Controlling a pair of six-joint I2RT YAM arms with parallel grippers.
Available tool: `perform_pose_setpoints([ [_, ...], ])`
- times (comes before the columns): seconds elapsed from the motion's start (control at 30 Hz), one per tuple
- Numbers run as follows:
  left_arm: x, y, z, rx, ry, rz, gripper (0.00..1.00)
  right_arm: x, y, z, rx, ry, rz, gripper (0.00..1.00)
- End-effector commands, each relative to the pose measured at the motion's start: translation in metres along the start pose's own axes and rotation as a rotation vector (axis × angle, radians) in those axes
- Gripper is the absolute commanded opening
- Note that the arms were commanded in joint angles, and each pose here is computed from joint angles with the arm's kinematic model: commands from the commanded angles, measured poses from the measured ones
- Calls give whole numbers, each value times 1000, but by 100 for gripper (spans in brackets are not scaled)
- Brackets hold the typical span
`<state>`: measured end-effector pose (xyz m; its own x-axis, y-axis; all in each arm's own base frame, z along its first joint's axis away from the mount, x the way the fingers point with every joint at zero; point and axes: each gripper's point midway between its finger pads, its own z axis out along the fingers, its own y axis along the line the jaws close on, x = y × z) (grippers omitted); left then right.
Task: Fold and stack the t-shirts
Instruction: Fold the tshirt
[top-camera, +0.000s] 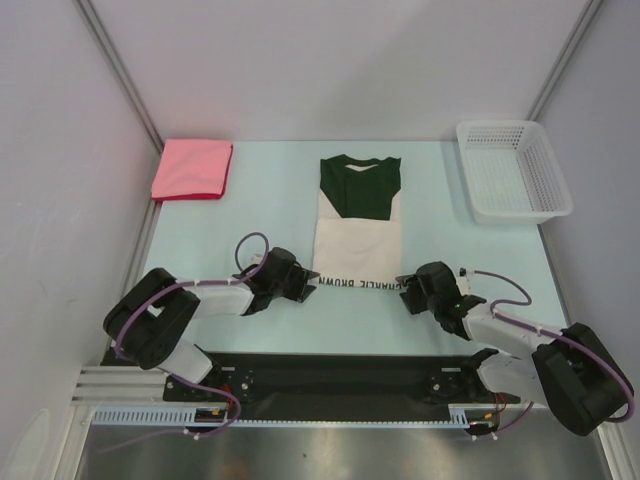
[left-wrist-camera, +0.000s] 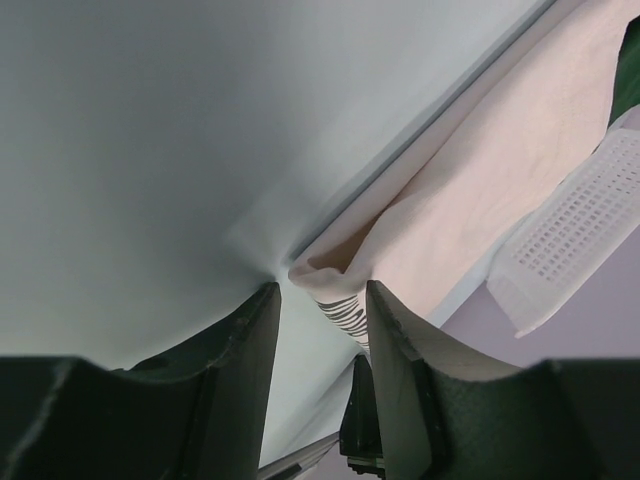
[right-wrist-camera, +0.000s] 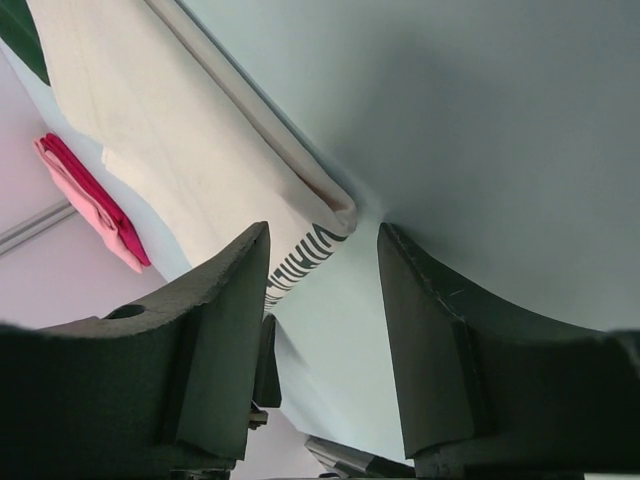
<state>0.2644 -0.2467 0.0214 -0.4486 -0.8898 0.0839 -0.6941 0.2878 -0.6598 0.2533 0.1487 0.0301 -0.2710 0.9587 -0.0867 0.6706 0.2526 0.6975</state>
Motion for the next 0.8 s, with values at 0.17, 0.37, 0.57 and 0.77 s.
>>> perform_pose_setpoints([
  [0.17, -17, 49, 12, -159, -76, -2, 43, -11, -25, 10, 91, -42, -47, 47],
  [0.37, -18, 55, 14, -174, -78, -9, 41, -11, -27, 12, 101, -35, -55, 44],
  [0.57, -22, 63, 13, -184, -88, -25, 41, -9, -35, 15, 127, -27, -42, 45],
  [0.77, -26, 65, 13, -180, -89, -32, 38, -7, -39, 17, 147, -18, -50, 41],
])
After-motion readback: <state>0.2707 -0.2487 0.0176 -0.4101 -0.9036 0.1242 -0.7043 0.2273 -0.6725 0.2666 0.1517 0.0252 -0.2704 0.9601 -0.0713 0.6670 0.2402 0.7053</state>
